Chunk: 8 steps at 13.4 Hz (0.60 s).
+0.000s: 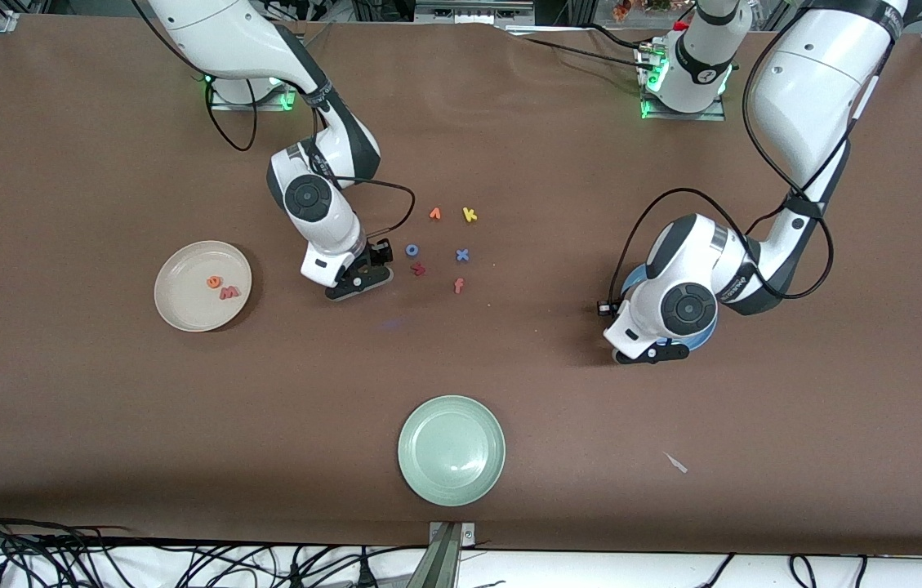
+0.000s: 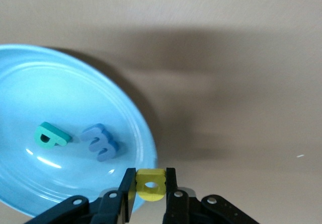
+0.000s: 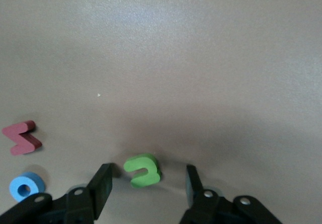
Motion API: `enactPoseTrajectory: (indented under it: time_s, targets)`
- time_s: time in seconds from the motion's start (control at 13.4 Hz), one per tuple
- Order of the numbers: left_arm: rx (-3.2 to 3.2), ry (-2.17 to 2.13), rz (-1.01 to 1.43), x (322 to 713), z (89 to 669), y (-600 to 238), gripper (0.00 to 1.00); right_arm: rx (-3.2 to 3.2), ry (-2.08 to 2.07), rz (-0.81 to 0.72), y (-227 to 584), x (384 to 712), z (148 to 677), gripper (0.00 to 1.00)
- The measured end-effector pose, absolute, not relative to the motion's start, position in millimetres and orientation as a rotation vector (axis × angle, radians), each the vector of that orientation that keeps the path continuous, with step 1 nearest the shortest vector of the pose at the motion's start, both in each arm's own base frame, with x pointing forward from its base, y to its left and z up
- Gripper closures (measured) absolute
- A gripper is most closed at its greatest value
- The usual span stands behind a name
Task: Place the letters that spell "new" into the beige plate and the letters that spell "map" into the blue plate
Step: 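Release the d with the left gripper while the right gripper grasps the u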
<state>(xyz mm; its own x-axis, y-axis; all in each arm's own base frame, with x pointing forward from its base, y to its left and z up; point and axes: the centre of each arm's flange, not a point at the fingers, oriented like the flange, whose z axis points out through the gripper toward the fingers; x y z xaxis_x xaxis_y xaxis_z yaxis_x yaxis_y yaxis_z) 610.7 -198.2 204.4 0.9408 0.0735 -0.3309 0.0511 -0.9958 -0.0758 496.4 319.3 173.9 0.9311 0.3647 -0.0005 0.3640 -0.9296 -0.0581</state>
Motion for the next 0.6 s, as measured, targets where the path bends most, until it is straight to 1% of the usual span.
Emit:
enactPoseTrajectory:
  time_s: [0.15, 0.37, 0.45, 0.6]
  targets:
    - [-2.992, 0.017, 0.505, 612, 200, -182, 0.72, -3.030, -0.577, 0.013, 320, 496, 174, 0.37]
    - [-3.019, 0.141, 0.528, 625, 201, -128, 0.72, -3.029, -0.578, 0.009, 320, 496, 174, 0.38]
    - [-3.029, 0.162, 0.535, 628, 201, -110, 0.68, -3.029, -0.581, 0.006, 321, 496, 174, 0.38]
    - [-3.050, 0.168, 0.552, 629, 200, -96, 0.49, -3.028, -0.587, -0.001, 322, 496, 175, 0.44]
